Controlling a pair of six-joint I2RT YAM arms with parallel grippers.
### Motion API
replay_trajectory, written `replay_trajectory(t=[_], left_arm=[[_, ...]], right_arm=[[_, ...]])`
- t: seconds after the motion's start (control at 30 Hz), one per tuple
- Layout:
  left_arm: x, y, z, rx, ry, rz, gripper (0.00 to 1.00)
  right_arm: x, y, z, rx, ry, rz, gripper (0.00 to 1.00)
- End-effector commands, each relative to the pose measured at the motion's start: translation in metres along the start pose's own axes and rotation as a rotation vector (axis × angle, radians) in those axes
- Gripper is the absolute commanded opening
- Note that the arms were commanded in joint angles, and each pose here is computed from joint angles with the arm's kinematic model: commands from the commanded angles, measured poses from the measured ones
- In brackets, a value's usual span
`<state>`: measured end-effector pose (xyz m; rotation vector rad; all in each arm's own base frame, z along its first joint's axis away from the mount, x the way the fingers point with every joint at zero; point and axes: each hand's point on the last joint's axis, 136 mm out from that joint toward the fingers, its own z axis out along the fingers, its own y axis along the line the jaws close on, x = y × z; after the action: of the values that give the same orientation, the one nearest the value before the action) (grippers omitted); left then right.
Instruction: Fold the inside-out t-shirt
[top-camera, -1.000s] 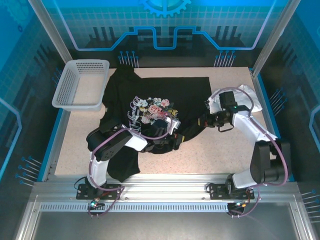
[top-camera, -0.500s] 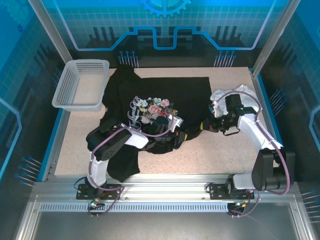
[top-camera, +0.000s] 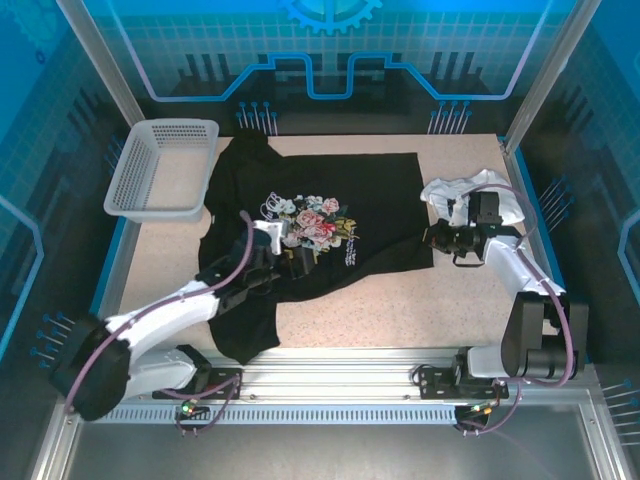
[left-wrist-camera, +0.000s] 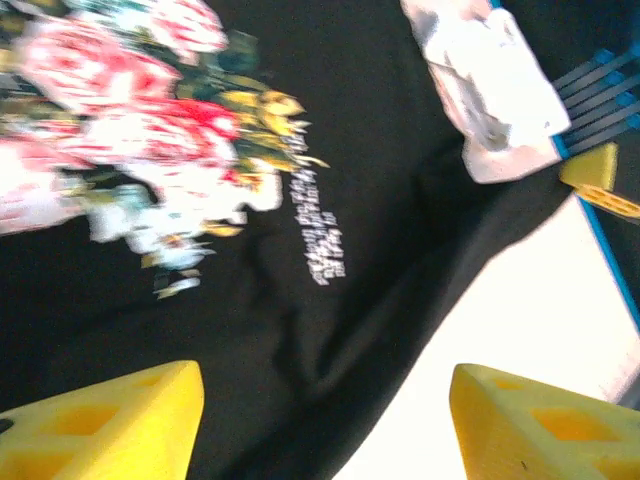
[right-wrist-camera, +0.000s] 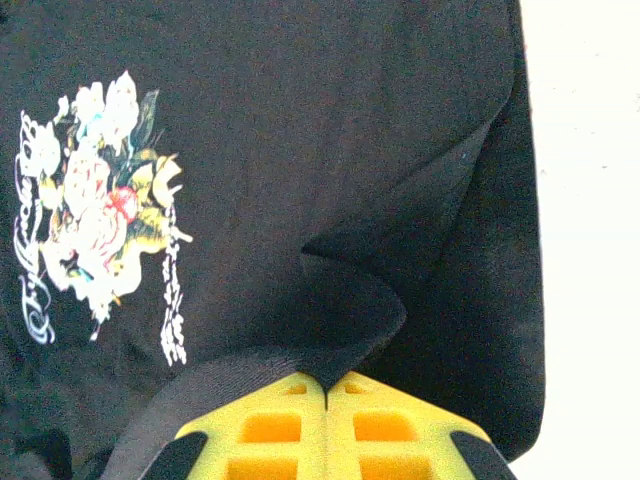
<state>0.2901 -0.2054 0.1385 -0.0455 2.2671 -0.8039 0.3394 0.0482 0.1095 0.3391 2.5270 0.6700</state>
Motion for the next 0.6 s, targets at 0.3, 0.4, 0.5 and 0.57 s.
replay_trajectory(t=[0.3, 0.4, 0.5, 0.57], left_arm=[[-0.007, 0.089, 0.1, -0.32, 0.249, -0.153, 0.67], [-0.007, 0.089, 0.13, -0.304, 0.301, -0.169, 0.66], [-0.016, 0.082, 0.161, -0.272, 0.334, -0.175, 0.66], [-0.025, 0.074, 0.181, -0.249, 0.35, -0.172, 0.65]], right_arm=[[-0.032, -0.007, -0.012, 0.114, -0.147, -0.065, 0.0], [-0.038, -0.009, -0.021, 0.127, -0.176, -0.065, 0.0], [-0.041, -0.009, -0.029, 0.138, -0.2, -0.067, 0.0], [-0.043, -0.009, -0.035, 0.146, -0.213, -0.07, 0.0]])
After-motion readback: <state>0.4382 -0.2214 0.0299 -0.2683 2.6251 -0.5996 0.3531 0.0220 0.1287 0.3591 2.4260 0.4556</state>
